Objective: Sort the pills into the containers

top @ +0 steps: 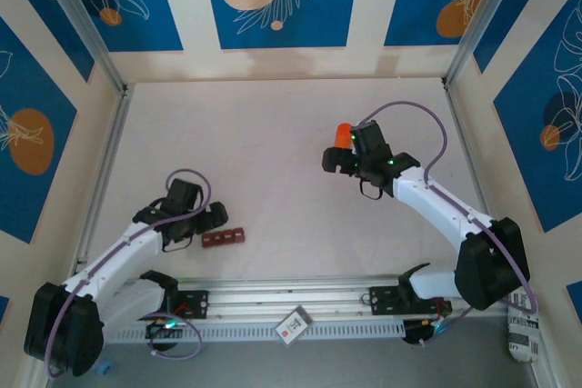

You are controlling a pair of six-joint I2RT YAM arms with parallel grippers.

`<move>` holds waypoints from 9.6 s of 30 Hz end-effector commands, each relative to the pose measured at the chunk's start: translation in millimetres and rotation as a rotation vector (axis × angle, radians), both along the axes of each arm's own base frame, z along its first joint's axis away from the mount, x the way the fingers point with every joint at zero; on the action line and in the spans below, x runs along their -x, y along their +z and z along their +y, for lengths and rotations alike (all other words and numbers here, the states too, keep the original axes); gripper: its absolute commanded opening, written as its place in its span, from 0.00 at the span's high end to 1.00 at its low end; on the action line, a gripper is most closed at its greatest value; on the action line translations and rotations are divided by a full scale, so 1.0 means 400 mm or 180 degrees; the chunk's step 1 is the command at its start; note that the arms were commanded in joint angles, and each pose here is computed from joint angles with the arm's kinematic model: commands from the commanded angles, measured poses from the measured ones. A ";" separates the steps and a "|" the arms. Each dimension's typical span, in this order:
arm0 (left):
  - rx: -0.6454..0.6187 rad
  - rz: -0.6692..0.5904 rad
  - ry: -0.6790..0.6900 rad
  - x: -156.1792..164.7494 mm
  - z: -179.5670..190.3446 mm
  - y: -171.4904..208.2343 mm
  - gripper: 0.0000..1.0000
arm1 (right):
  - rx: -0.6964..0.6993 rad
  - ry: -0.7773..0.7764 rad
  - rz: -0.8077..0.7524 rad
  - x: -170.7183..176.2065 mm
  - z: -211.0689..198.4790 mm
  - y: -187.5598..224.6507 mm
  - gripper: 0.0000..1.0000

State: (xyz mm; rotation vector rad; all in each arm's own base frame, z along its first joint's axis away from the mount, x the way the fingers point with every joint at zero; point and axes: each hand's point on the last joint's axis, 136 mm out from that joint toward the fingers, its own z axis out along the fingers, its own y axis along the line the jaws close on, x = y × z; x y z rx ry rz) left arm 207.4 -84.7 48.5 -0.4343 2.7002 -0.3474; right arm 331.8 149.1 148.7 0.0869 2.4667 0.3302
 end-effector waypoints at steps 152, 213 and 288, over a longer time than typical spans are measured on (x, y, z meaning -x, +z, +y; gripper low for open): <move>0.0979 -0.1254 0.0027 -0.520 -0.100 0.337 0.00 | 0.0177 0.2338 0.0466 0.139 0.421 -0.218 0.02; 0.1704 -0.1523 -0.0954 -0.356 -0.359 0.419 0.00 | -0.0379 0.1904 -0.0001 0.056 0.373 -0.060 0.69; 0.2285 -0.1613 -0.1116 -0.357 -0.552 0.481 0.00 | -0.0716 0.1828 0.0063 0.055 0.387 -0.050 0.74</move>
